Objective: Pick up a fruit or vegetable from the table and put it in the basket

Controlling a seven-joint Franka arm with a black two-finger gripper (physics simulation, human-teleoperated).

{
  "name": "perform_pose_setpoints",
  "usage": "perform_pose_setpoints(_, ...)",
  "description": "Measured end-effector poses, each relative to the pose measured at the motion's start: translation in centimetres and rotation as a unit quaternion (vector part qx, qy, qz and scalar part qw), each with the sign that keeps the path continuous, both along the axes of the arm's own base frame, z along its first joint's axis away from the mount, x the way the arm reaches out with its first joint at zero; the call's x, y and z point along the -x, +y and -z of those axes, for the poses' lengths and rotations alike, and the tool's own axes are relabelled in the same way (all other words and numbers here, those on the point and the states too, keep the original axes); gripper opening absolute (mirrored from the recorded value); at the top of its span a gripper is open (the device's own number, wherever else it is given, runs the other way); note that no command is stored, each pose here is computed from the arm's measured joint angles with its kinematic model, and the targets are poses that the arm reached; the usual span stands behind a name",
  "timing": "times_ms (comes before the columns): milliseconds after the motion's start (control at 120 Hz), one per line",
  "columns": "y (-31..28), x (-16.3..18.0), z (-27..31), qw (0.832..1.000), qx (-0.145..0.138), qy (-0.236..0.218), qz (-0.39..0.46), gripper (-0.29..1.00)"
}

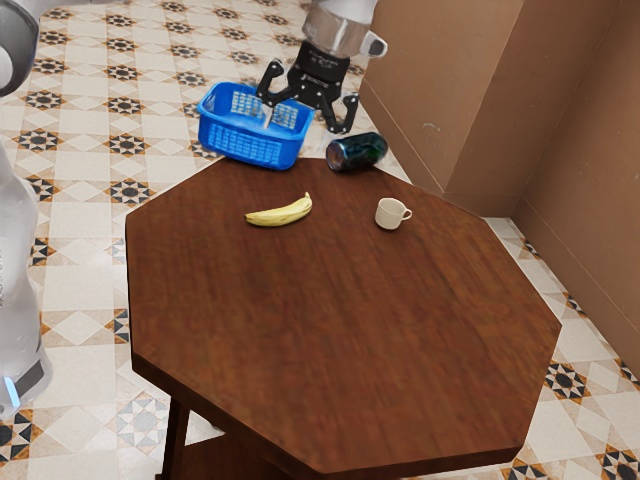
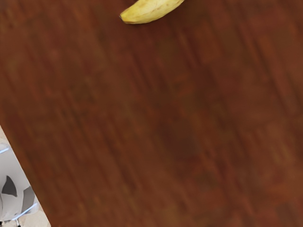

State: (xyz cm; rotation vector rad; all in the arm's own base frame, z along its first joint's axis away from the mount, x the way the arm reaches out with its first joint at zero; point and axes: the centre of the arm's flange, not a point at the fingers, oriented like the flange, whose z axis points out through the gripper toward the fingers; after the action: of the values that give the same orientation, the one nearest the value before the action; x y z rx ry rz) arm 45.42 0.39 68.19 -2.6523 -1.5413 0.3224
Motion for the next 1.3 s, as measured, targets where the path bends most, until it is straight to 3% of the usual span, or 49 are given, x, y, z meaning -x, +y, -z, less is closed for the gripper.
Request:
perform_pose_setpoints(133,-0.6,-1.4,-0.7,0.992,-0.013,-0.045,-0.119,0.70)
perform_pose_setpoints(192,-3.2,-1.6,-0.9,0.990,-0.015,-0.057,-0.131,0.70)
perform_pose_setpoints(325,-8.8,-1.2,-1.6,0.993,-0.008,-0.081,-0.080,0.70)
perform_pose_setpoints(383,-8.3,-1.9,-2.7,0.994,-0.001,-0.100,-0.052,0.70)
perform_pose_setpoints(450,-7.3,-3.6,-2.9,0.993,-0.014,-0.115,-0.014,0.70)
perform_pose_setpoints(575,-5.8,-6.0,-0.9,0.991,-0.035,-0.106,0.070,0.70)
perform_pose_setpoints(733,-2.0,-8.1,1.9,0.986,-0.038,-0.080,0.140,0.70)
perform_pose_setpoints(800,-0.3,-7.2,3.2,0.982,-0.038,-0.069,0.169,0.70)
perform_pose_setpoints(950,3.6,-1.8,8.6,0.970,-0.038,-0.057,0.234,0.70)
perform_pose_setpoints(1167,7.6,-1.5,12.1,0.955,-0.039,-0.077,0.284,0.70)
perform_pose_setpoints(1300,11.9,-1.2,12.9,0.956,-0.039,-0.085,0.277,0.70)
